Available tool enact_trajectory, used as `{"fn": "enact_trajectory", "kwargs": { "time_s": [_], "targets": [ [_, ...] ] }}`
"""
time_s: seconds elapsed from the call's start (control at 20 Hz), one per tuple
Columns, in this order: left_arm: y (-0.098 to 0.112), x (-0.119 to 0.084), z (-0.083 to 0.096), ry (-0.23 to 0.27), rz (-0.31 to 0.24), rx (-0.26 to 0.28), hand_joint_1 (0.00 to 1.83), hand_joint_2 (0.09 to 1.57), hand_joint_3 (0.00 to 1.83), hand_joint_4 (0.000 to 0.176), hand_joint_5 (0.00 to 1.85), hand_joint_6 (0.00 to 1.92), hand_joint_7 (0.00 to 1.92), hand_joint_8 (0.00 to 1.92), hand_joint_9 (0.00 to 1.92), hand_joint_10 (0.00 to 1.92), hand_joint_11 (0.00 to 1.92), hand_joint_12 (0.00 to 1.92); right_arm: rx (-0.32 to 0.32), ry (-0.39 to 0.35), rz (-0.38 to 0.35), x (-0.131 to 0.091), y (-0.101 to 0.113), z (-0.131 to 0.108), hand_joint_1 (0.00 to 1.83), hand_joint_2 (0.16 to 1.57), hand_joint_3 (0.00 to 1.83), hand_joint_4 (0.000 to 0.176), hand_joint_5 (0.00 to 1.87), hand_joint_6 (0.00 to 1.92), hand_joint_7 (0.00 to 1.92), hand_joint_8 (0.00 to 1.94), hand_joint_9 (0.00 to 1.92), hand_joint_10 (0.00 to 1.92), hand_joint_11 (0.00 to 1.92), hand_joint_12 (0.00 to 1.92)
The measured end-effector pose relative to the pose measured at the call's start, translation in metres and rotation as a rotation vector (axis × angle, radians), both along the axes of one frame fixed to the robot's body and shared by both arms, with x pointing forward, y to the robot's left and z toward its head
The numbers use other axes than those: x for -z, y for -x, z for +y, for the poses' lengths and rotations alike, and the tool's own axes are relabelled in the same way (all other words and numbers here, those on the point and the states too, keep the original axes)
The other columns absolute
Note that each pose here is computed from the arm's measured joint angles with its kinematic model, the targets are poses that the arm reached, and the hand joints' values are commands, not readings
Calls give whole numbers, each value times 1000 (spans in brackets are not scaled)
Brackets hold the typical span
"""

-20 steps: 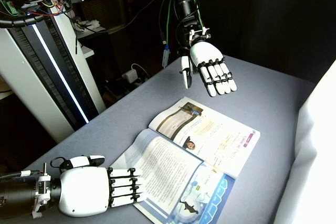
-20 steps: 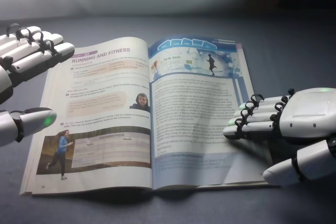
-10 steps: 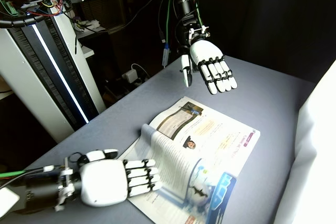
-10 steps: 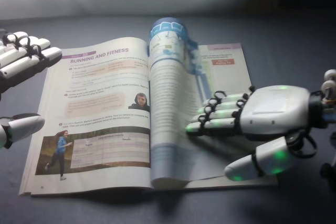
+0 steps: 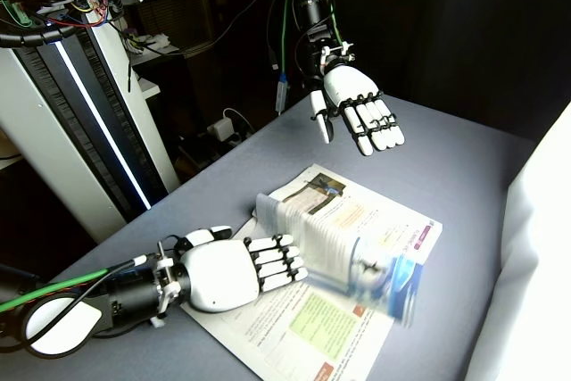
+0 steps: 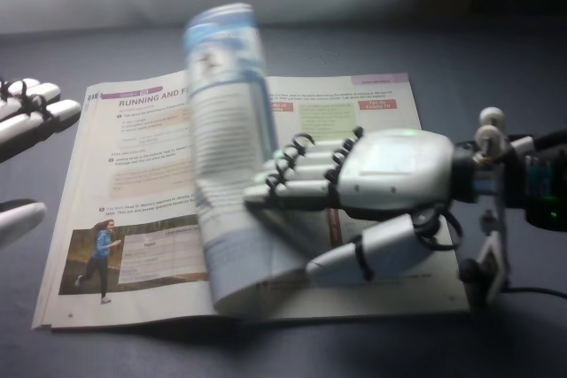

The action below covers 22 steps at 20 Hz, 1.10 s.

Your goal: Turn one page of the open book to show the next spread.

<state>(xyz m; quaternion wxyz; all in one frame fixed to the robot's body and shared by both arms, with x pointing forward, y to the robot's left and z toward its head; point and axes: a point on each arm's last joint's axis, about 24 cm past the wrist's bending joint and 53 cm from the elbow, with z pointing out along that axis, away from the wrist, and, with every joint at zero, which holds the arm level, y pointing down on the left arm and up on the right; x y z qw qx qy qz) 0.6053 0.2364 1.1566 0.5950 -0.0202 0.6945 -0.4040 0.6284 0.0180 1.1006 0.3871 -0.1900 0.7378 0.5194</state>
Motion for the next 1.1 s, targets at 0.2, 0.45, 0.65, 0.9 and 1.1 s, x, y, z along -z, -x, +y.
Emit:
{"fn": "enact_trajectory", "kwargs": {
  "time_s": [0.2, 0.45, 0.65, 0.9, 1.1],
  "targets": [
    [0, -5, 9, 10, -7, -30, 151, 1522, 6, 0, 0, 0, 0, 0, 0, 0, 0, 0, -60, -113, -46, -38, 5, 35, 0, 1261, 0, 0, 0, 0, 0, 0, 0, 0, 0, 0],
    [1, -12, 8, 16, -33, -22, 67, 1471, 0, 0, 89, 7, 1, 0, 29, 5, 5, 310, -116, -228, -104, -77, 12, 58, 0, 1220, 0, 0, 0, 0, 0, 0, 0, 0, 0, 0],
    [3, -12, 9, 15, -38, -21, 93, 1448, 0, 0, 93, 4, 0, 0, 28, 3, 0, 436, -178, -335, -160, -119, 24, 80, 0, 1252, 0, 0, 0, 0, 0, 0, 0, 0, 0, 0],
    [1, -14, 11, 17, -43, -33, 93, 1448, 0, 0, 93, 3, 0, 0, 28, 2, 0, 438, -267, -413, -207, -150, 48, 97, 0, 1273, 9, 0, 0, 0, 0, 0, 0, 0, 0, 0],
    [3, -19, 12, 23, -57, -35, 93, 1447, 0, 0, 94, 3, 0, 0, 28, 2, 0, 440, -289, -449, -247, -174, 60, 71, 0, 1237, 0, 0, 0, 0, 0, 0, 0, 0, 0, 0]
  ]
}}
